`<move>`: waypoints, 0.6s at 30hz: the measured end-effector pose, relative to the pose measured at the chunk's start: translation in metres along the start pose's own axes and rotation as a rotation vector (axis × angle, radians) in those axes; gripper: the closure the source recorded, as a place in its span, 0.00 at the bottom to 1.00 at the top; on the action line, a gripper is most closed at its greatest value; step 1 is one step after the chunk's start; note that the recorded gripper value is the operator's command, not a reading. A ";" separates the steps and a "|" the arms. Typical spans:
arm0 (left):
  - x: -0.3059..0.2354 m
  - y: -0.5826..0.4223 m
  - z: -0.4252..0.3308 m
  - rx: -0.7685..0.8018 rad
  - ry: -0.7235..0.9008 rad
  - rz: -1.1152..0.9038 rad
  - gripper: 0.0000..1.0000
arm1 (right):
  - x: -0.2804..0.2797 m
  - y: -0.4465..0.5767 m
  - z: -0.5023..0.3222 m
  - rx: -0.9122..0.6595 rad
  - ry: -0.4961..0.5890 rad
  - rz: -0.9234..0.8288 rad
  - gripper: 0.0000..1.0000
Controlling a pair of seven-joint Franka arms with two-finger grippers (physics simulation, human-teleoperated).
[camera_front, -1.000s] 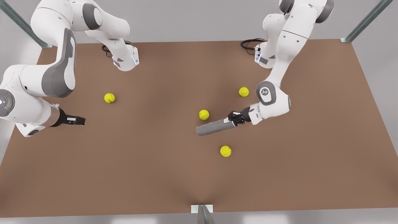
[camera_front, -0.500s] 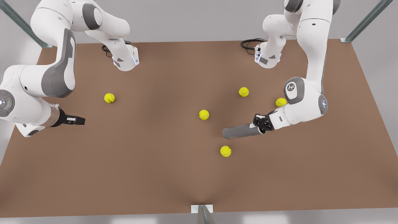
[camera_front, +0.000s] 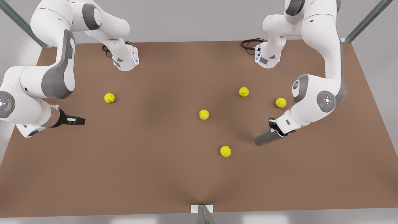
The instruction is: Put the tennis tube upright
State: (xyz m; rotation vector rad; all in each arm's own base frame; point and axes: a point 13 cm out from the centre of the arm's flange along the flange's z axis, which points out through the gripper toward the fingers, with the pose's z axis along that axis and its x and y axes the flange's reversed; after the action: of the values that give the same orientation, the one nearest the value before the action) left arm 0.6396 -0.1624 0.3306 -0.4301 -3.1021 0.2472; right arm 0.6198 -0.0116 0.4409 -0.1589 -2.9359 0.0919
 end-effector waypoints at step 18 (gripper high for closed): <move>-0.008 0.047 0.048 -0.074 0.017 -0.296 0.00 | 0.000 0.003 0.000 -0.008 0.001 0.002 0.00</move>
State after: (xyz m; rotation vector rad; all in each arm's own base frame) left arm 0.6592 -0.1270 0.2757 0.0301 -3.1091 0.1259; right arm 0.6196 -0.0090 0.4408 -0.1629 -2.9351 0.0798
